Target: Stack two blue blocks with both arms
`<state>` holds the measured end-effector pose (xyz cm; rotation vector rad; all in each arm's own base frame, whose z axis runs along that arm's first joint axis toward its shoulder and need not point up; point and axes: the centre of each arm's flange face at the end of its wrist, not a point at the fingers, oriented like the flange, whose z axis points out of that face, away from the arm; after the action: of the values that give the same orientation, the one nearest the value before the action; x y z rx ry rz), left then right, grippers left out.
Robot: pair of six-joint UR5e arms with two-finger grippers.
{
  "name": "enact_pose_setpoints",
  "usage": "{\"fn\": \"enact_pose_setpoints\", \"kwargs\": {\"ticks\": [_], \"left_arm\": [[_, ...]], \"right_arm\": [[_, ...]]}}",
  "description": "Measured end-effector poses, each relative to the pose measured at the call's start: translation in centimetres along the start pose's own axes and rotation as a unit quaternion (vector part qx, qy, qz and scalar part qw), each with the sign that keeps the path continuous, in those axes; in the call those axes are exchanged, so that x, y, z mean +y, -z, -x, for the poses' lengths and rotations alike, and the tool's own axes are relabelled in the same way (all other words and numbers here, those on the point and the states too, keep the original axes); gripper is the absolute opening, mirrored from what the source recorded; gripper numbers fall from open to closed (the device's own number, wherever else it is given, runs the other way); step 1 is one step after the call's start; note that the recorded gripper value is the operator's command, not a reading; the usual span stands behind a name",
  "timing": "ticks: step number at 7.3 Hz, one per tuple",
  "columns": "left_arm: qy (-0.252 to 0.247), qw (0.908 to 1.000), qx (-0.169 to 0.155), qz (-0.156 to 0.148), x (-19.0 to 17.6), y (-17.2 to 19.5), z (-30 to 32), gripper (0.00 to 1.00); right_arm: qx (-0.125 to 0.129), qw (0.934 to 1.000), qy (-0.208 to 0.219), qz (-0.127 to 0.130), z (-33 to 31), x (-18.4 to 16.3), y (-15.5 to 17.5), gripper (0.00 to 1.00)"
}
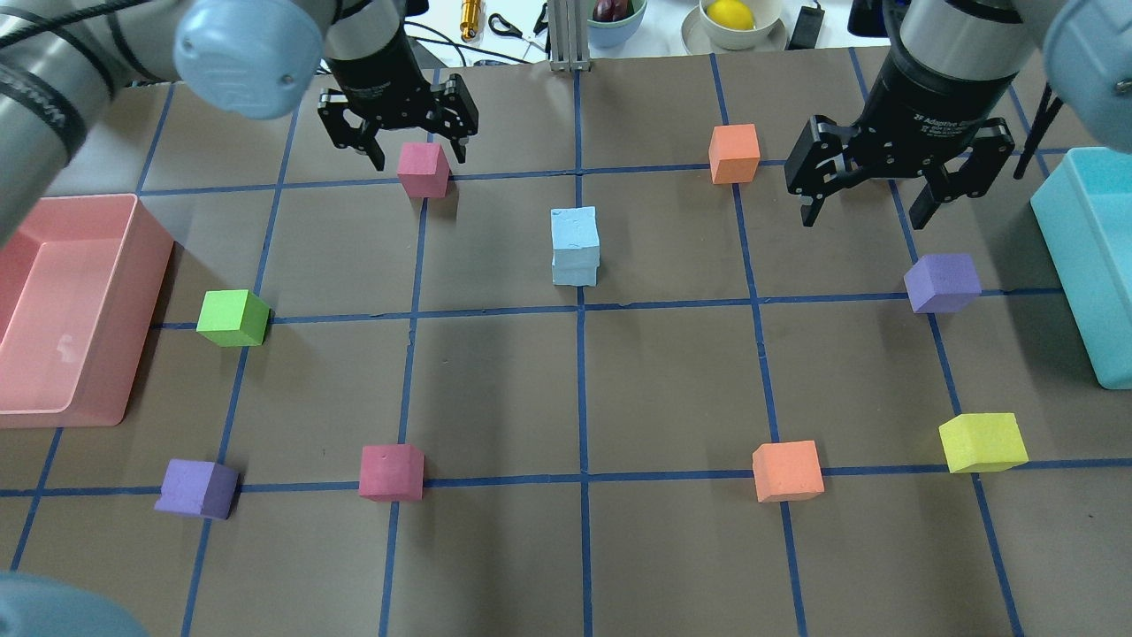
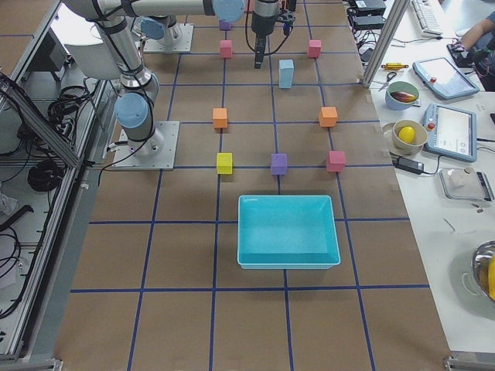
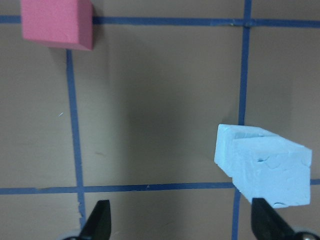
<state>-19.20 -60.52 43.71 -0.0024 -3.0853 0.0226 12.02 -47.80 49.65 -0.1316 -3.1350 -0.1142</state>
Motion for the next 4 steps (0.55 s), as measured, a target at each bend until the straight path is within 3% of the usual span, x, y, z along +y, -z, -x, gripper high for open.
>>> {"fn": "enact_pose_setpoints", "kwargs": {"ticks": [2,4], "left_arm": [[-0.010,0.9998,-0.013,-0.008,4.1,6.0,1.4,1.00],[-0.006,0.9996,-0.025,0.010,8.0,9.0,2.3,1.00]], "right_arm": [[0.000,1.0000,-0.001,-0.001,0.0,0.0,0.0,1.00],[0.000,1.0000,-0.001,-0.001,-0.1,0.0,0.0,1.00]]}}
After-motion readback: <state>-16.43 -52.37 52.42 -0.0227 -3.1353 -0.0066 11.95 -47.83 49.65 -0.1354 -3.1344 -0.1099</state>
